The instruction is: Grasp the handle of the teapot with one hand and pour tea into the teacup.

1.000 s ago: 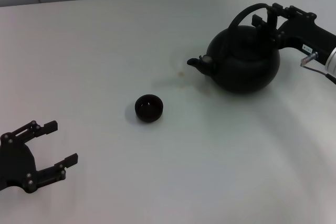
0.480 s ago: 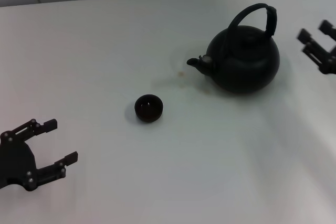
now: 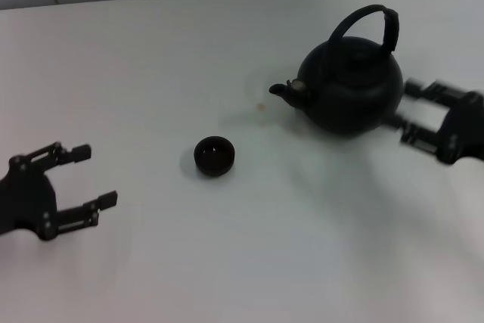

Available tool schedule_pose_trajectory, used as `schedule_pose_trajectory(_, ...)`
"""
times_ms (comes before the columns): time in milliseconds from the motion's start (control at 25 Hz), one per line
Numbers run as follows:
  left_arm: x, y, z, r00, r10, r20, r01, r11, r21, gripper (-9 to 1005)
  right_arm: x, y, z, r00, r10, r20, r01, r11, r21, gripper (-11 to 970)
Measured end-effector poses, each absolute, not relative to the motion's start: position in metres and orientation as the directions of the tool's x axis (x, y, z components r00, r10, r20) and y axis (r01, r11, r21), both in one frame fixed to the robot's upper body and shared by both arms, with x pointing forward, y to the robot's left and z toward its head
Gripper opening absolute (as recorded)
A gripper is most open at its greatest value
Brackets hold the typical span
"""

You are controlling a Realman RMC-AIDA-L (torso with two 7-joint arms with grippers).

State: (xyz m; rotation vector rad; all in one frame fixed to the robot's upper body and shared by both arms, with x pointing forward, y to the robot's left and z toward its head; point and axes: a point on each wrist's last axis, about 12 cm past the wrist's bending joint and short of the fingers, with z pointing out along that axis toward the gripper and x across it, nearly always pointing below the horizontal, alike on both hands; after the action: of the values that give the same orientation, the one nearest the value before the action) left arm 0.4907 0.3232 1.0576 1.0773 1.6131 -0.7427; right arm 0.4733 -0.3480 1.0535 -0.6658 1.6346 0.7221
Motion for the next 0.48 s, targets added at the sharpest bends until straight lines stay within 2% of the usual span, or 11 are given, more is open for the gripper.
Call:
schedule_pose_trajectory(280, 0.527, 0.318, 1.075, -0.180, 0.416, -0.891, 0.946, 0.322, -0.041, 809, 0.511, -0.340, 1.073, -0.292, -0.363, -0.885, -0.893, 0.435, 0.117, 614)
schedule_pose_trajectory(480, 0.540, 0.316, 1.082, -0.217, 0.467, -0.857, 0.943, 0.326, -0.062, 809, 0.524, -0.334, 1.084, -0.245, -0.437, -0.865, -0.914, 0.401, 0.056, 614)
